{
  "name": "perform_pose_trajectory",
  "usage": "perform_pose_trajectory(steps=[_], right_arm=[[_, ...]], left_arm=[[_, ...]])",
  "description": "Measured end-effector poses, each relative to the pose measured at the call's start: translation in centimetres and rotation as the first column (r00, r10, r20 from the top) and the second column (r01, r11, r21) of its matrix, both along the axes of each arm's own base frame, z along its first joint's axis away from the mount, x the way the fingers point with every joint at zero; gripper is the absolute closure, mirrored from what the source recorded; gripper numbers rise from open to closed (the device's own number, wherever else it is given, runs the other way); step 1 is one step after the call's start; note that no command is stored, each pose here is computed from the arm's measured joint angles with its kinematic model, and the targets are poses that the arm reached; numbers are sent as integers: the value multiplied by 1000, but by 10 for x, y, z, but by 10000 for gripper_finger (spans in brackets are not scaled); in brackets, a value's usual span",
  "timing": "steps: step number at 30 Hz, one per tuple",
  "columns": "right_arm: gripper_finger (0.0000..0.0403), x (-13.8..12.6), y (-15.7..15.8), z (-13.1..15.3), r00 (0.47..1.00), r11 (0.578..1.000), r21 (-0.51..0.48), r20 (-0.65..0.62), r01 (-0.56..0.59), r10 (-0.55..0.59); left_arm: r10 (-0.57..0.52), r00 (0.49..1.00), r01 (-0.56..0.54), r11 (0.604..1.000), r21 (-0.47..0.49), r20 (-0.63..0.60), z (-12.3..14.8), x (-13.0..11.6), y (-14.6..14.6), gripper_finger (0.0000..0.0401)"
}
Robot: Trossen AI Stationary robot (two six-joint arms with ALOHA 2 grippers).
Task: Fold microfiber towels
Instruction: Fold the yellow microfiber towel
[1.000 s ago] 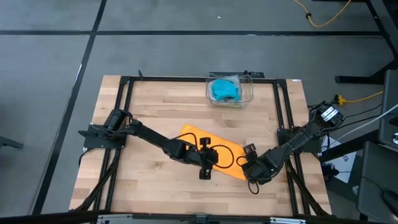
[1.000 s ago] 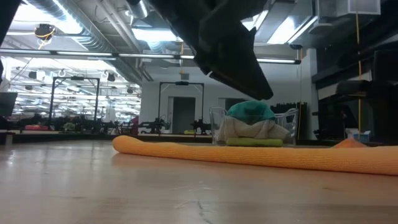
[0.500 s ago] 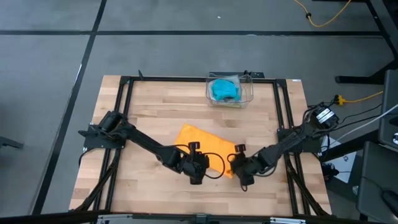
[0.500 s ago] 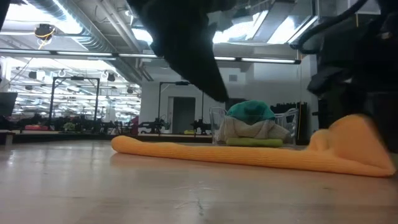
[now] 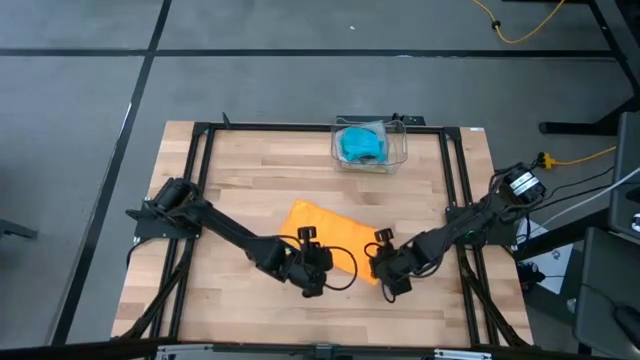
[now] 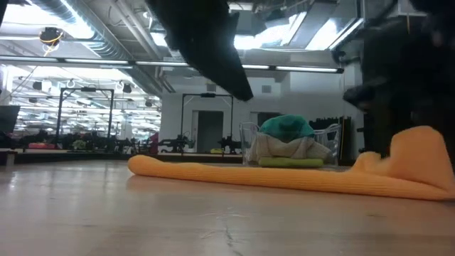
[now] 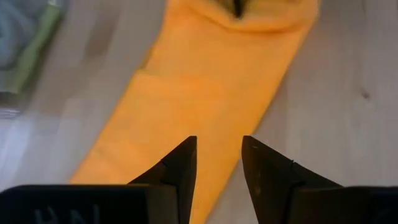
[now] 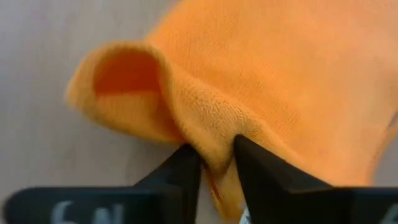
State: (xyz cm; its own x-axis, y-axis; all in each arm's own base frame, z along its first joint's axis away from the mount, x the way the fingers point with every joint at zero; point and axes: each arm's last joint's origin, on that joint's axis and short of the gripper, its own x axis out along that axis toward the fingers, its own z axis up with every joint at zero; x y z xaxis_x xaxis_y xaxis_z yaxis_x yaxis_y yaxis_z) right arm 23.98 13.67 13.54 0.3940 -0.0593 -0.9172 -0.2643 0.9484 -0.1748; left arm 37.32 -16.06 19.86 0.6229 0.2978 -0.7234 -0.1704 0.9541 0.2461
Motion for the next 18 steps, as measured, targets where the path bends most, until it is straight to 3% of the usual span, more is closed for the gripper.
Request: perform_pose_trajectory(steps=[6,13,18], right_arm=[[391,4,0,21,999,1000,-10,46,-28,29],[397,17,-4,37,988,993,-119,154,10,9],[399,34,-13,51,974,985,-168,228,42,-2]], left_arm=[[62,996,-64,998,24,59,29,-16,3,289],[107,983,-127,983,133,148,73,-50,3,290],[115,965,-153,977,151,236,104,-72,5,290]])
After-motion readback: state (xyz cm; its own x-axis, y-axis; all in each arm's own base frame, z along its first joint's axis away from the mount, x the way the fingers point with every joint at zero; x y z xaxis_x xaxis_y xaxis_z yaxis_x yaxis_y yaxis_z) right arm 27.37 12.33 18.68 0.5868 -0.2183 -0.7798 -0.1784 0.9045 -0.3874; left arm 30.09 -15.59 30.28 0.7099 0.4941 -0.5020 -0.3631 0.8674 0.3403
